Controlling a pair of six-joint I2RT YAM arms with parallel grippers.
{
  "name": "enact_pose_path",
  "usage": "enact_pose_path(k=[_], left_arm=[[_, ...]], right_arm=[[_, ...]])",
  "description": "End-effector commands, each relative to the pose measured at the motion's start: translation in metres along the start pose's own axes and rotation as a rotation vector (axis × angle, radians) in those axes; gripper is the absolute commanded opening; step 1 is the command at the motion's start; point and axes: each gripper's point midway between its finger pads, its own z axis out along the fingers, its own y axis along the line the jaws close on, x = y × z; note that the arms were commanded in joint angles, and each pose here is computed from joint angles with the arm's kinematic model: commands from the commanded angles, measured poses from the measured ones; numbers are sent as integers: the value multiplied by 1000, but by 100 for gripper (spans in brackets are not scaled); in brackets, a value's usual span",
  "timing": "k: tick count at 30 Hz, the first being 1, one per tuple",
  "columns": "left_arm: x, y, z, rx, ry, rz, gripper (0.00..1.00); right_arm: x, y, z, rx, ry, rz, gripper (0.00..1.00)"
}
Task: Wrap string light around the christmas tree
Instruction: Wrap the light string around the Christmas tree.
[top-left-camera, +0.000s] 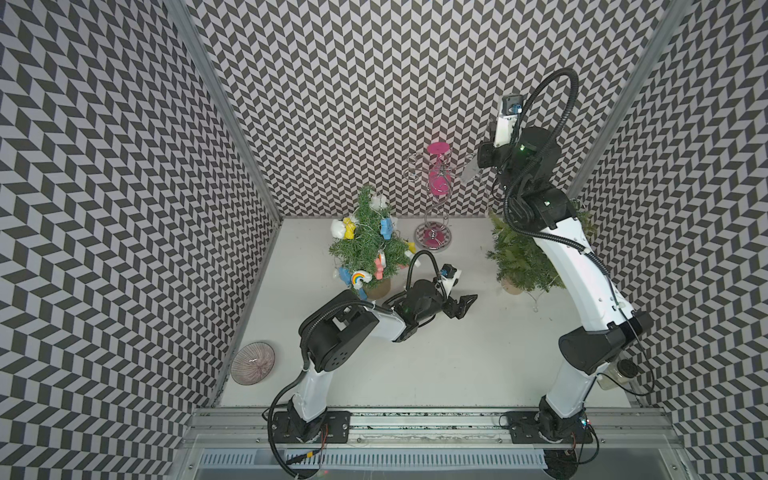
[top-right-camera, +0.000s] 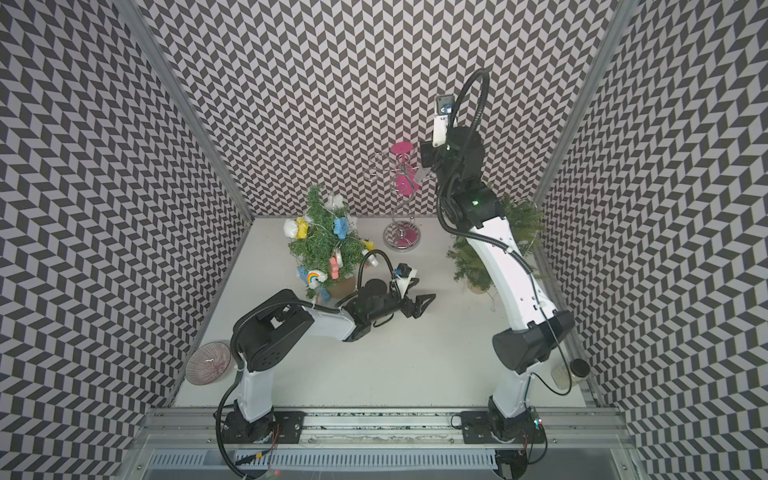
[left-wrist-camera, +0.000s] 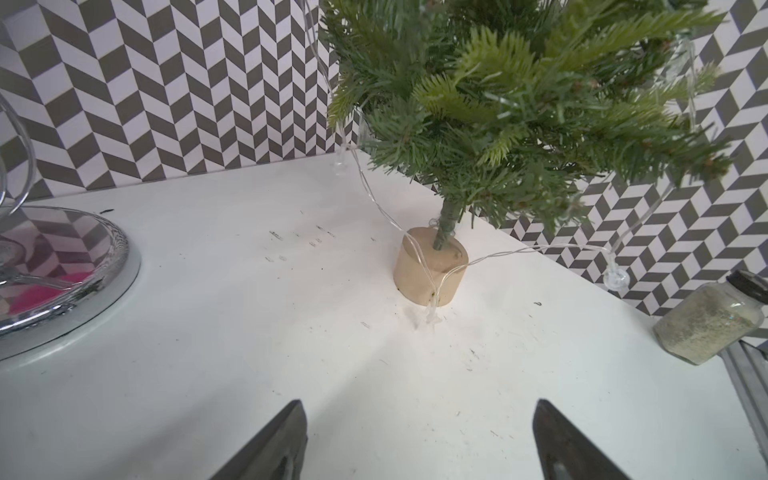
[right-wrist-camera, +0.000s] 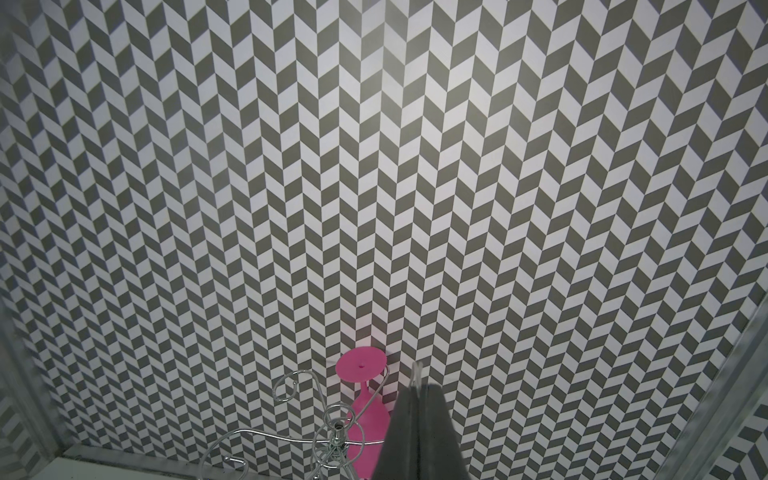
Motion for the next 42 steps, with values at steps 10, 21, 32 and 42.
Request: enact_pose_path(k=[10,21,32,42], left_arm=[[-5,8,68,79,-24,-115,96],[2,23,107,138,-14,-223,54],[-102,19,68,79,-91,-129,13],[-143,14,65,65,-138,-50,0]], right_arm=[[-80,-5,-62,-139,-199,112,0],[-93,-4,-85,-192,-243,146,0],[-47,-71,-54,262,-136,39,0],[-23,-99,-37,271,-110,83,0]])
